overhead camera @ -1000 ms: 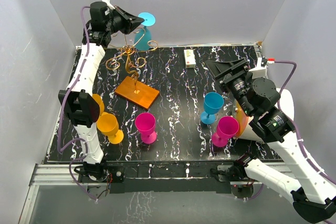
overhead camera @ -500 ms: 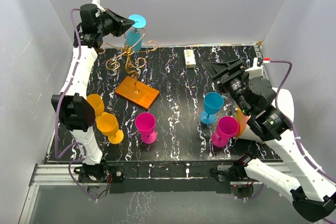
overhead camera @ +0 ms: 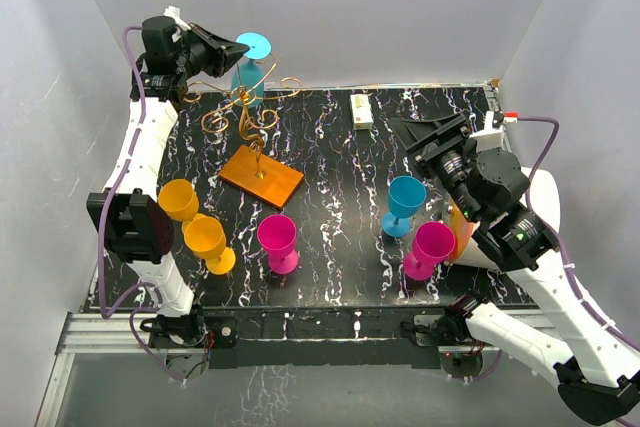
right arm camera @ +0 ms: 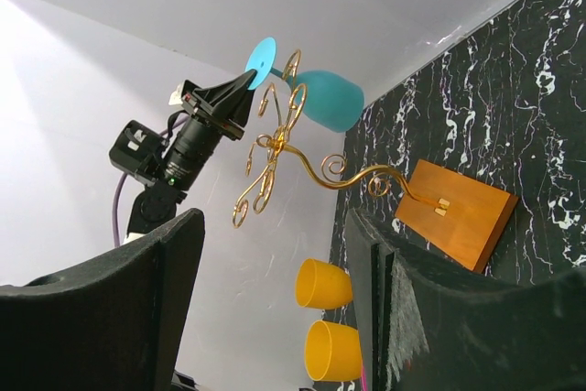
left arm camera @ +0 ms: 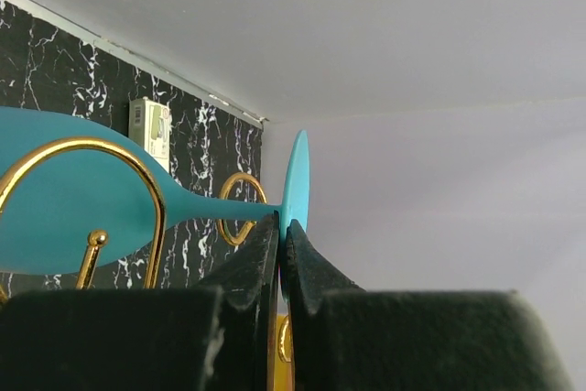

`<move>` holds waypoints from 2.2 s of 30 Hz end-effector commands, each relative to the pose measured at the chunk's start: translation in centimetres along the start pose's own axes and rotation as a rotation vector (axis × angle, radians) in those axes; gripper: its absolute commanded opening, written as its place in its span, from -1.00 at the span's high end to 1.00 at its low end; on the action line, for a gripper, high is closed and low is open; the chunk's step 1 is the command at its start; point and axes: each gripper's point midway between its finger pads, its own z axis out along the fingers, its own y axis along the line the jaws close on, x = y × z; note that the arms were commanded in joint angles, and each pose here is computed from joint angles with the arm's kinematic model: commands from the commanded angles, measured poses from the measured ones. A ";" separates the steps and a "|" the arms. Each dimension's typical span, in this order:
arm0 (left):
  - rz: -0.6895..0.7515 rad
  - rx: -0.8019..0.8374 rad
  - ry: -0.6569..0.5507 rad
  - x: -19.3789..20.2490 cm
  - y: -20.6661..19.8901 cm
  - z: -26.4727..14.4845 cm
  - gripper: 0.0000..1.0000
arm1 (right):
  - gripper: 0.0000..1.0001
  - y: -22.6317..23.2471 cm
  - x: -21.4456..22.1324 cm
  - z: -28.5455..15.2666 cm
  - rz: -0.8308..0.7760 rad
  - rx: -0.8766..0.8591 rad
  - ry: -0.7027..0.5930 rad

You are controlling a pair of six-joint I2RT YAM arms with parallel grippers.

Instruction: Place the wine glass upside down on the wine glass rack

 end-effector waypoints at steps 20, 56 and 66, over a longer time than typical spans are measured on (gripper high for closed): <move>-0.018 0.164 0.053 2.5 -4.6 -4.9 1.00 | -0.20 0.9 -0.3 -0.5 0.029 -0.034 -0.006; -0.003 0.161 0.071 3.7 -5.0 -1.1 1.00 | -0.17 0.3 0.0 -0.4 0.044 -0.019 -0.004; 0.001 0.137 0.055 2.9 -4.4 0.4 1.00 | -0.17 0.1 -0.3 -0.4 0.039 -0.010 -0.019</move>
